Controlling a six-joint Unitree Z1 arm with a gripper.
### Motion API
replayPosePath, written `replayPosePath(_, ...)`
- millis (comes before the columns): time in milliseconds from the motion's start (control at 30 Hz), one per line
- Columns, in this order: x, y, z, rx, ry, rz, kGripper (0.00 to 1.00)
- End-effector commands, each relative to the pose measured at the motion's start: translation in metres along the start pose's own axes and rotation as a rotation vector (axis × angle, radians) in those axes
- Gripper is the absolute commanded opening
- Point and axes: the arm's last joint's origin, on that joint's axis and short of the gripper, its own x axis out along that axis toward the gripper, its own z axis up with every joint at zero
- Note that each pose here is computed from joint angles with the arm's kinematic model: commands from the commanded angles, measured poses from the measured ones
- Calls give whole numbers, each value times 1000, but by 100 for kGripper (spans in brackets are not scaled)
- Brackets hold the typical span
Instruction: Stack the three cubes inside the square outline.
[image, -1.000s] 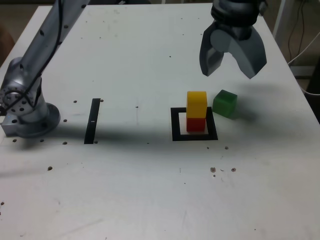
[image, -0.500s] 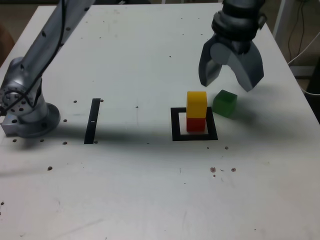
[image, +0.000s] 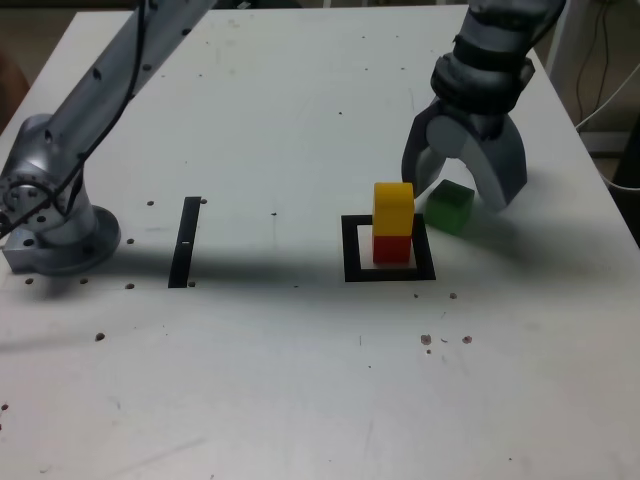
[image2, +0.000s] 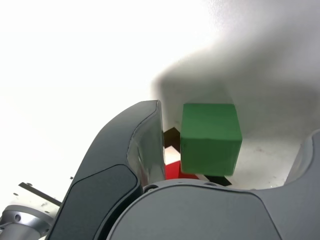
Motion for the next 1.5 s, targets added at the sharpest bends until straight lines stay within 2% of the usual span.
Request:
replayPosePath(0,4,1,2,-3,3,-5,92)
replayPosePath(167,6,2,3,-15,10,-6,81)
replayPosePath(433,9,4,5,-34,12,5,47)
replayPosePath(533,10,4,5,-33,8,7,40)
replayPosePath(1000,12,3,5,-32,15,-4,40)
replayPosePath(1467,9,2,4,-33,15,5,40)
